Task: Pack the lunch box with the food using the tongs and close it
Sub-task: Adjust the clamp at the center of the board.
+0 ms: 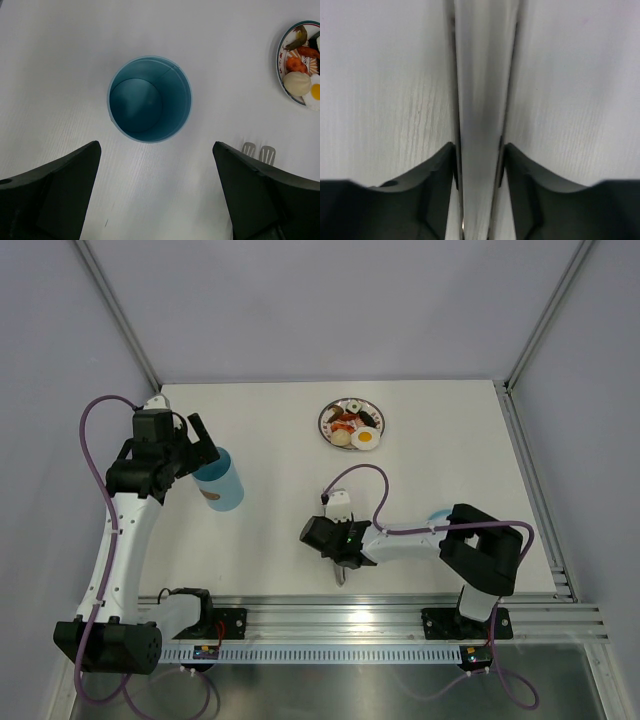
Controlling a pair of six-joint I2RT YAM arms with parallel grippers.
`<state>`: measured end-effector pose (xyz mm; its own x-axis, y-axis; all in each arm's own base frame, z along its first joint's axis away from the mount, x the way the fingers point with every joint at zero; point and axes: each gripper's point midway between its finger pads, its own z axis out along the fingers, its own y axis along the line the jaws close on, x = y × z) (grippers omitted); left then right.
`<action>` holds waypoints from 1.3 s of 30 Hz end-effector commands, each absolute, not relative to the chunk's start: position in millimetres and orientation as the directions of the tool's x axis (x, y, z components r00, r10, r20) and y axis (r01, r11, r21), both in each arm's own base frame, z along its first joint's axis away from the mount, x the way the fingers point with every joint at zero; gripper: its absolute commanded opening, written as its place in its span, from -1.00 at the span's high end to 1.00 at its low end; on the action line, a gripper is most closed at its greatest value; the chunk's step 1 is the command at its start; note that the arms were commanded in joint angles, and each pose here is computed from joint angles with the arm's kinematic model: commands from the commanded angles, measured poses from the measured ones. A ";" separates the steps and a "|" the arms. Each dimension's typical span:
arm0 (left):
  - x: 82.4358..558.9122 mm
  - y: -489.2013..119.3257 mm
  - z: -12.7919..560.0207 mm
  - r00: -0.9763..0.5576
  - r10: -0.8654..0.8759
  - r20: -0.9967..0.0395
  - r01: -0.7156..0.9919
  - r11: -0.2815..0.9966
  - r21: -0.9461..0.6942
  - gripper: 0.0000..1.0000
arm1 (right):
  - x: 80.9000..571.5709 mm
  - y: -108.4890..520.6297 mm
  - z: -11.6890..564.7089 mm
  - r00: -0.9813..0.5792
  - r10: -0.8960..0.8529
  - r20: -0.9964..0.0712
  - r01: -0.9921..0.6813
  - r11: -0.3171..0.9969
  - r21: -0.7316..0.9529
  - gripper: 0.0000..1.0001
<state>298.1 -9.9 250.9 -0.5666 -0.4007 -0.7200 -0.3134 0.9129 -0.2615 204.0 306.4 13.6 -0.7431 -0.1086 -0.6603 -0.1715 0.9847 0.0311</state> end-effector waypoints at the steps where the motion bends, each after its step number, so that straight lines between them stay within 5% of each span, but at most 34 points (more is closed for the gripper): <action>1: 304.8 -7.0 262.1 -0.535 -0.399 -0.745 -0.309 0.913 -0.267 -0.98 | 190.2 277.3 -12.2 -0.791 -0.163 -0.589 -0.149 0.986 -0.073 0.09; 3: 305.3 -7.5 262.9 -0.534 -0.398 -0.746 -0.307 0.913 -0.267 -0.98 | 193.0 278.6 1.8 -0.780 -0.157 -0.606 -0.148 0.987 -0.065 0.36; 7: 307.0 -7.2 266.7 -0.526 -0.402 -0.750 -0.308 0.911 -0.273 -0.98 | 201.6 267.7 32.6 -0.775 -0.158 -0.612 -0.162 0.986 -0.050 0.61; 19: 323.0 -17.2 276.3 -0.510 -0.450 -0.733 -0.294 0.892 -0.343 -0.98 | 213.6 222.6 147.1 -0.802 -0.101 -0.589 -0.227 0.963 0.145 0.56; 39: 324.5 -18.5 260.4 -0.533 -0.448 -0.718 -0.297 0.893 -0.337 -0.98 | 275.0 221.9 57.9 -0.722 -0.144 -0.677 -0.137 0.989 -0.064 0.39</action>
<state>316.4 -17.3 253.8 -0.5577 -0.4462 -0.6999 -0.3169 0.8938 -0.3174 253.7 215.2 57.3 -0.7776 -0.1869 -0.6003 -0.1799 0.9810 -0.0725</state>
